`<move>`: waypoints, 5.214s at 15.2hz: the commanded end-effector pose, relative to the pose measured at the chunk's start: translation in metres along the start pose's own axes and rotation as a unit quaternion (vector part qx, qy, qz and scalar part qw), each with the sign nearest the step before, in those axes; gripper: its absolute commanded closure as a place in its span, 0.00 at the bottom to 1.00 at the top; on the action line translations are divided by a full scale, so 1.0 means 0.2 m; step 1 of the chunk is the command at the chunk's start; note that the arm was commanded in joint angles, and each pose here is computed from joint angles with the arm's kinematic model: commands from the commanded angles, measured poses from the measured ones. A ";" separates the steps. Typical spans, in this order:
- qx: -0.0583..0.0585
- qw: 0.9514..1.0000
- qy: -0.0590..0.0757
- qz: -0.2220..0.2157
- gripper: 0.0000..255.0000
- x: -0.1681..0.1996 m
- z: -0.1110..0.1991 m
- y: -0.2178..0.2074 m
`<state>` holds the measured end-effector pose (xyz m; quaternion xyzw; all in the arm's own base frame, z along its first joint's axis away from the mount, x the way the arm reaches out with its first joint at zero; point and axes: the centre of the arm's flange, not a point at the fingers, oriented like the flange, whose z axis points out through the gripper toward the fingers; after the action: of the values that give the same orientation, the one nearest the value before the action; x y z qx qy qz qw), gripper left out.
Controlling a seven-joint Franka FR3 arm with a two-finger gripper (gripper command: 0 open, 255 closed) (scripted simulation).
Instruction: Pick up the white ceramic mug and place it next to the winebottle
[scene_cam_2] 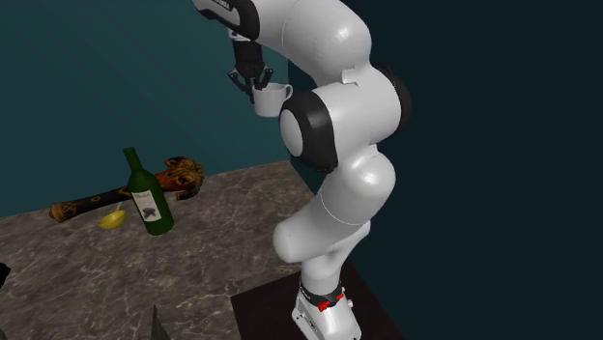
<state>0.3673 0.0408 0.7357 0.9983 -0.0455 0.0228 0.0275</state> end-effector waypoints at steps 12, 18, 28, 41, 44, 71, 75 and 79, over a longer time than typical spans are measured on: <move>0.000 1.000 0.000 0.001 1.00 0.34 -0.03 -0.79; 0.000 1.000 0.000 0.001 1.00 0.46 0.01 -1.08; 0.000 1.000 0.000 0.001 1.00 0.45 0.28 -1.09; 0.000 1.000 0.000 0.001 1.00 0.43 0.62 -1.11; 0.000 1.000 0.000 0.001 1.00 0.42 0.70 -1.11; 0.000 1.000 0.000 0.001 1.00 0.39 1.41 -1.15; 0.000 1.000 0.000 0.001 1.00 0.39 1.52 -1.15; 0.000 1.000 0.000 0.001 1.00 0.38 1.62 -1.16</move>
<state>0.4780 0.2459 0.4095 0.9983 -0.0461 0.0226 0.0273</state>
